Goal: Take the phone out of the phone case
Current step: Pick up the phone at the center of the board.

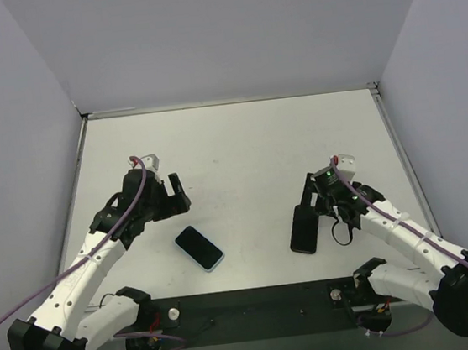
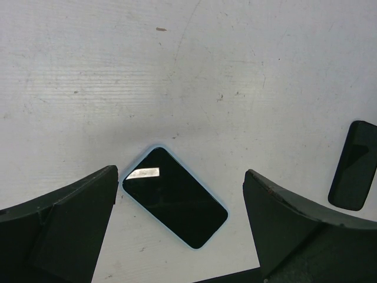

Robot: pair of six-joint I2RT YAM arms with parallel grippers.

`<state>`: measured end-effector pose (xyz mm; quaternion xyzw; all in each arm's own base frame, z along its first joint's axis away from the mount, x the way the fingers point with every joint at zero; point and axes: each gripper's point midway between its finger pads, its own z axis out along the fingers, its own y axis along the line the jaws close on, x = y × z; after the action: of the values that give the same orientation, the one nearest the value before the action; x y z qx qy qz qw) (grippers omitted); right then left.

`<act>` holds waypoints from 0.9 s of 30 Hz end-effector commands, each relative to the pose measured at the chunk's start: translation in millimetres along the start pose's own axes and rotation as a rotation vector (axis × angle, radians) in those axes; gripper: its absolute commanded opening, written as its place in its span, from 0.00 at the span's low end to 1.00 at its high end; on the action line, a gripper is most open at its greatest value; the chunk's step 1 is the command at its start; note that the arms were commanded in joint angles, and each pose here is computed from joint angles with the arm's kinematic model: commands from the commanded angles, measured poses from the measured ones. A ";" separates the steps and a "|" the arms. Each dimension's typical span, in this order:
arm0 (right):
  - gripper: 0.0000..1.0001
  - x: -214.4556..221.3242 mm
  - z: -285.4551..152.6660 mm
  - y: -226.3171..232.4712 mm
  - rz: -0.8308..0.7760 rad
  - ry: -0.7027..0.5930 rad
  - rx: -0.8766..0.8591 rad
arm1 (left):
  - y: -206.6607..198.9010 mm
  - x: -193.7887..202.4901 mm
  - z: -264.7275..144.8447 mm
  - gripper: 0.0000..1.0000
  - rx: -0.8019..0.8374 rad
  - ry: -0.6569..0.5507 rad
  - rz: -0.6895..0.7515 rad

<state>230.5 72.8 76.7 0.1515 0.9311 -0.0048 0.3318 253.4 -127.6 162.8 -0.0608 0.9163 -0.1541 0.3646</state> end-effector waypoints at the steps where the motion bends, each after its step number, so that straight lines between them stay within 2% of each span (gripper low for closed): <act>1: 1.00 -9.5 -8.4 -2.4 -0.007 -0.041 0.016 | -7.6 -19.3 -7.4 0.97 0.011 -0.059 -0.036; 13: 1.00 16.4 -1.5 1.1 -0.048 0.064 0.043 | 13.0 -13.8 0.5 0.97 -0.113 -0.045 -0.098; 24: 1.00 63.2 15.5 46.2 -0.165 0.222 -0.044 | 4.0 -7.9 12.8 0.97 -0.073 -0.014 -0.130; 27: 1.00 76.3 23.2 45.1 -0.175 0.256 -0.028 | 5.5 -5.4 13.0 0.97 -0.076 -0.012 -0.135</act>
<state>203.4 121.2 23.0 0.0653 0.9718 -0.0143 0.2260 263.0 -118.7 147.7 -0.0975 0.9226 -0.1178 0.3542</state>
